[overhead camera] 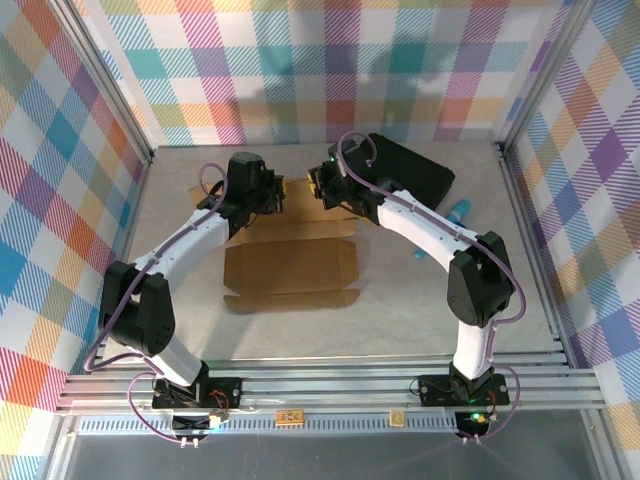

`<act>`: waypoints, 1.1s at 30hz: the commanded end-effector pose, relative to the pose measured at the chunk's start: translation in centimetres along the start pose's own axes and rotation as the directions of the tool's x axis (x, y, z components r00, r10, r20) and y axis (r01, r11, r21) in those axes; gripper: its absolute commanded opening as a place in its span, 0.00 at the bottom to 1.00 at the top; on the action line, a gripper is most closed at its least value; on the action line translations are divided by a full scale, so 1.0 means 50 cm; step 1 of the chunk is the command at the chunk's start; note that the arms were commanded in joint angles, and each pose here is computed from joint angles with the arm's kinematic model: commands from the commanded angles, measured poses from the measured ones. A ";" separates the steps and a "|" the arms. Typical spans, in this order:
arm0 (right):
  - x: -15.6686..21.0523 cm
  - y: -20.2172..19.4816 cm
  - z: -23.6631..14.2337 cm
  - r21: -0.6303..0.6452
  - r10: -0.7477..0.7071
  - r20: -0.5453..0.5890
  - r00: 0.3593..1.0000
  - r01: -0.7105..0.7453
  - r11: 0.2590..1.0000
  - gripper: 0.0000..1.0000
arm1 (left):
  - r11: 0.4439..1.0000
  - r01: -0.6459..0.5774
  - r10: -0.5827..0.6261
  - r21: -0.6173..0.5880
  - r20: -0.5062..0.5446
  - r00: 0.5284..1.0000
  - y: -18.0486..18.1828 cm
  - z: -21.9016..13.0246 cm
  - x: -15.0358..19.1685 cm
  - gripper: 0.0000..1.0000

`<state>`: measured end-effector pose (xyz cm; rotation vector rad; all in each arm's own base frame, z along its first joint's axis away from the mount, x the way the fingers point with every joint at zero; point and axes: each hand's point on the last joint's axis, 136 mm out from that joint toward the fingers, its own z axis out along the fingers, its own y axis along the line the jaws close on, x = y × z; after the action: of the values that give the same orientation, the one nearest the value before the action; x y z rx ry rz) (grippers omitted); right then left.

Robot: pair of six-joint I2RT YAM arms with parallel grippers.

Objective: Fold the paper box

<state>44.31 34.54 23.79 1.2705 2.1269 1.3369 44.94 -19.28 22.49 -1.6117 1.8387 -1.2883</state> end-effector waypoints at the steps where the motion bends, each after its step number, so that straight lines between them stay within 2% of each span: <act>1: -0.017 -0.019 0.009 0.051 0.002 0.035 0.999 -0.004 0.999 0.01 | 0.997 -0.005 0.015 0.072 -0.129 0.991 -0.043 -0.050 0.060 0.01; 4: -0.028 -0.022 -0.003 0.078 -0.016 0.030 0.999 0.013 0.997 0.00 | 0.996 -0.023 0.038 0.091 -0.173 0.984 -0.052 -0.056 0.058 0.45; 5: -0.032 -0.021 -0.005 0.078 -0.018 0.019 1.000 0.016 0.997 0.00 | 0.995 -0.022 0.039 0.094 -0.181 0.983 -0.055 -0.061 0.046 0.54; 8: -0.041 -0.015 -0.011 0.064 -0.017 -0.002 1.000 0.017 0.998 0.00 | 0.995 -0.007 0.022 0.101 -0.155 0.988 -0.060 -0.080 -0.009 0.68; 13: -0.051 -0.002 -0.009 0.041 -0.009 -0.040 0.999 0.011 0.999 0.00 | 0.993 -0.013 0.028 0.114 -0.129 0.991 -0.068 -0.094 -0.066 0.68; 18: -0.049 -0.027 -0.003 0.111 -0.002 -0.082 0.997 0.011 0.994 0.00 | 1.000 -0.006 0.008 0.030 -0.076 0.997 -0.021 -0.095 -0.141 0.66; 20: -0.047 -0.039 -0.006 0.134 -0.019 -0.089 0.996 0.031 0.991 0.00 | 0.999 0.028 -0.029 -0.034 -0.018 0.999 0.008 -0.104 -0.196 0.59; 21: -0.047 -0.045 -0.009 0.150 -0.033 -0.089 0.996 0.046 0.988 0.00 | 0.996 0.021 -0.019 -0.087 0.017 1.000 0.025 -0.112 -0.220 0.56; 22: -0.048 -0.049 -0.014 0.169 -0.059 -0.090 0.994 0.073 0.983 0.00 | 0.988 -0.030 0.039 -0.152 0.057 0.998 0.035 -0.126 -0.248 0.55; 24: -0.051 -0.063 -0.028 0.224 -0.115 -0.096 0.989 0.134 0.965 0.00 | 0.926 -0.196 0.239 -0.322 0.099 0.966 0.049 -0.156 -0.297 0.60; 26: -0.051 -0.074 -0.039 0.257 -0.165 -0.122 0.979 0.191 0.947 0.07 | 0.798 -0.294 0.385 -0.526 0.070 0.920 0.090 -0.181 -0.344 0.65; 28: -0.049 -0.086 -0.047 0.281 -0.214 -0.154 0.965 0.250 0.927 0.16 | 0.685 -0.324 0.444 -0.653 0.022 0.896 0.137 -0.196 -0.385 0.67; 29: -0.047 -0.092 -0.050 0.292 -0.236 -0.177 0.955 0.280 0.914 0.20 | 0.648 -0.325 0.453 -0.689 0.005 0.892 0.162 -0.199 -0.407 0.67; 33: -0.031 -0.114 -0.052 0.297 -0.289 -0.271 0.918 0.365 0.882 0.25 | 0.567 -0.381 0.475 -0.730 -0.088 0.875 0.235 -0.176 -0.461 0.70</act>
<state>42.11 30.94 21.56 0.9871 2.5350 1.0874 41.88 2.54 15.77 -1.4503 2.3516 -0.4296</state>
